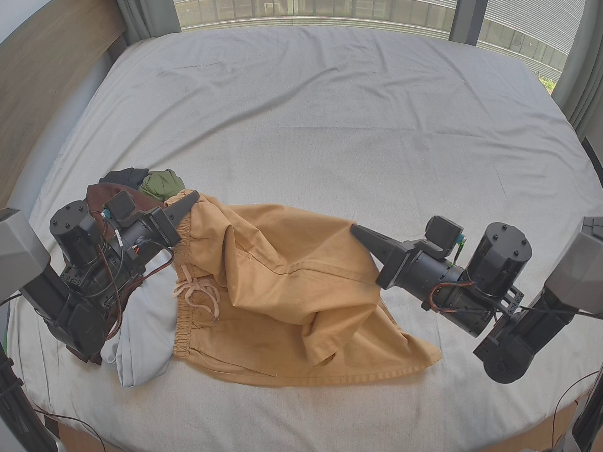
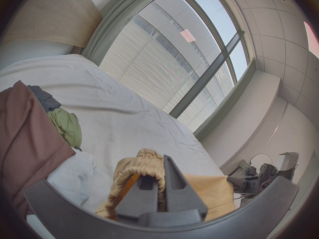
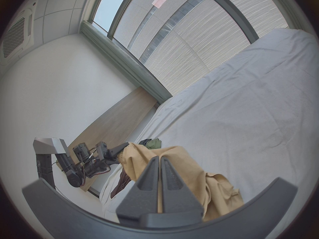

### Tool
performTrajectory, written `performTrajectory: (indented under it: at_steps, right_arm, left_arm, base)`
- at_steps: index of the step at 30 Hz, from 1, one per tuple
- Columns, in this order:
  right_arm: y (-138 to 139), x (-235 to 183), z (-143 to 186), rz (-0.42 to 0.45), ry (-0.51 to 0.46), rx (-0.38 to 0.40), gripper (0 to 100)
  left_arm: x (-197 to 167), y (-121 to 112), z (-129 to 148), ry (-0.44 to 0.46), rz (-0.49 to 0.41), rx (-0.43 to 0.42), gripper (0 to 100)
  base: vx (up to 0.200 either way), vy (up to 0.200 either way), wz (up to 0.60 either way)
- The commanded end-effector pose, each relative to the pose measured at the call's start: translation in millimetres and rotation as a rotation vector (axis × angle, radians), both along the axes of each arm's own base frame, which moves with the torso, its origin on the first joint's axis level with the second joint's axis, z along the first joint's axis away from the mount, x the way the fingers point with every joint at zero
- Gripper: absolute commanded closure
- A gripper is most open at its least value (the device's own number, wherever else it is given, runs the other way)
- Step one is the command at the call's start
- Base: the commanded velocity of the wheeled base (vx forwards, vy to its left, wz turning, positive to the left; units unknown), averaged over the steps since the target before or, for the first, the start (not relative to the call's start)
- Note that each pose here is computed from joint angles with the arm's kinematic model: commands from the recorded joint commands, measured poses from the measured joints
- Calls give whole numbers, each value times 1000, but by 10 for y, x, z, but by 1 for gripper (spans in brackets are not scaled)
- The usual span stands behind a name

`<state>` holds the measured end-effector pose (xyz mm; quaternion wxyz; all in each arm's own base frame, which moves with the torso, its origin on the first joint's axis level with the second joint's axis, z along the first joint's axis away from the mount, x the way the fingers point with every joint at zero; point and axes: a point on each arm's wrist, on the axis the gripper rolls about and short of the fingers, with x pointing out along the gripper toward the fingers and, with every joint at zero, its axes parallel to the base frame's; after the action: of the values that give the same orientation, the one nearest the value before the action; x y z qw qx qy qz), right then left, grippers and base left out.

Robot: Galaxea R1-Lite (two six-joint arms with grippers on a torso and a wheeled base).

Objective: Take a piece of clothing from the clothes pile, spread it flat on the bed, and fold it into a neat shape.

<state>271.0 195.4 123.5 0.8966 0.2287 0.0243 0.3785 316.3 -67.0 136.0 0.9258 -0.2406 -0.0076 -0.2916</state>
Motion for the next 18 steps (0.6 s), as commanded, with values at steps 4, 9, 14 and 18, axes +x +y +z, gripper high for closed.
performTrajectory:
  at_steps: [4, 9, 14, 18]
  right_arm:
    - [-243, 42, 17, -56, 5, -12, 100]
    - [-308, 29, -142, -70, 61, -54, 100]
    - [-286, 25, -379, -60, 121, -107, 100]
    - [-281, 18, -423, -22, 134, -115, 100]
  left_arm:
    - [-5, -5, -3, -5, 0, 11, 100]
    - [7, 8, 1, -8, 5, 10, 100]
    - [10, 12, -4, -7, 5, 11, 100]
    - [9, 12, -12, -3, 5, 11, 100]
  base:
    - [0, 0, 0]
    - [0, 0, 0]
    - [0, 0, 0]
    - [0, 0, 0]
